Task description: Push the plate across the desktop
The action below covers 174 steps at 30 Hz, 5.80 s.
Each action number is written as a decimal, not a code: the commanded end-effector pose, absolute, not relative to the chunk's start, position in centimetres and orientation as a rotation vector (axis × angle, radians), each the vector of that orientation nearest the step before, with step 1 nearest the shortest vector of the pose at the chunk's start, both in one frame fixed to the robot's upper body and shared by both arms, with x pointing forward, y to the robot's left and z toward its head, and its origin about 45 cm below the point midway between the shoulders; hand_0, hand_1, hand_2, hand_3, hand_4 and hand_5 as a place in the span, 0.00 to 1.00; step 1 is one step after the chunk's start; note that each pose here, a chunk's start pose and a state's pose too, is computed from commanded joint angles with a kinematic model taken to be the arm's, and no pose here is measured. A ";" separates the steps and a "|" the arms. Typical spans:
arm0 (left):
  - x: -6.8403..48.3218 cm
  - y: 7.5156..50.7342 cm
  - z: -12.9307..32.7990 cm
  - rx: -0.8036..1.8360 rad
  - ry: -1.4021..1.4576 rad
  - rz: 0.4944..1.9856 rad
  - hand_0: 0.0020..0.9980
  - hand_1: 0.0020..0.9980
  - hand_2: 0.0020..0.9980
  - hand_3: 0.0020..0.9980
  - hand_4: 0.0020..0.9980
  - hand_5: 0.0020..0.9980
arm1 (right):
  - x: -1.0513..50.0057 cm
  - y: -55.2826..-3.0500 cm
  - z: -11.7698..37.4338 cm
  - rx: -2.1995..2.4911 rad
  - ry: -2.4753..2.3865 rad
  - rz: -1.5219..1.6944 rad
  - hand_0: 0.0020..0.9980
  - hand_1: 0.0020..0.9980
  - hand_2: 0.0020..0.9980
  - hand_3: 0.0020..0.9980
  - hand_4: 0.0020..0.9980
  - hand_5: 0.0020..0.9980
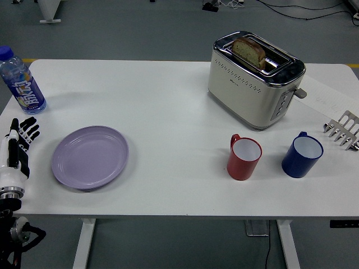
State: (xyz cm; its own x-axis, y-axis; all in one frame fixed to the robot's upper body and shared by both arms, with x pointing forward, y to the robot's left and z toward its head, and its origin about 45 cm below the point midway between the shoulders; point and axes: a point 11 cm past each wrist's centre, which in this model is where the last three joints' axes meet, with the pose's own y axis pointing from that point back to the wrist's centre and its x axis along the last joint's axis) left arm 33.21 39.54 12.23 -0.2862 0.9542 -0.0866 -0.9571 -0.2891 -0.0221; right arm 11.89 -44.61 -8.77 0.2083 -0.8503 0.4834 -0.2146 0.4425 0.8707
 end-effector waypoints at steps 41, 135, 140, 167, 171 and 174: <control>35.4 33.3 11.0 -0.094 0.109 1.684 0.77 0.80 0.80 0.68 0.63 1.00 | 12.6 -44.7 -8.5 1.068 -1.325 -0.571 0.65 0.61 0.68 0.62 0.20 0.12; 35.0 38.8 15.6 -0.059 0.008 1.732 0.74 0.75 0.72 0.65 0.62 1.00 | 12.8 -45.1 -8.3 1.058 -1.338 -0.565 0.65 0.61 0.68 0.62 0.21 0.13; 34.4 41.1 16.3 -0.065 0.013 1.777 0.74 0.75 0.72 0.65 0.62 1.00 | 12.8 -45.1 -8.3 1.058 -1.336 -0.565 0.64 0.61 0.68 0.62 0.21 0.13; 33.5 44.0 16.8 -0.011 0.077 1.809 0.74 0.76 0.73 0.66 0.63 1.00 | 12.3 -45.0 -8.5 1.051 -1.321 -0.571 0.64 0.61 0.67 0.62 0.20 0.13; 33.4 44.2 16.6 -0.008 0.082 1.814 0.74 0.76 0.73 0.66 0.63 1.00 | 12.2 -45.0 -8.5 1.049 -1.317 -0.569 0.64 0.61 0.67 0.62 0.20 0.13; 33.3 44.2 16.4 -0.004 0.089 1.820 0.74 0.76 0.73 0.67 0.63 1.00 | 12.3 -45.1 -8.5 1.050 -1.309 -0.562 0.64 0.61 0.68 0.62 0.20 0.13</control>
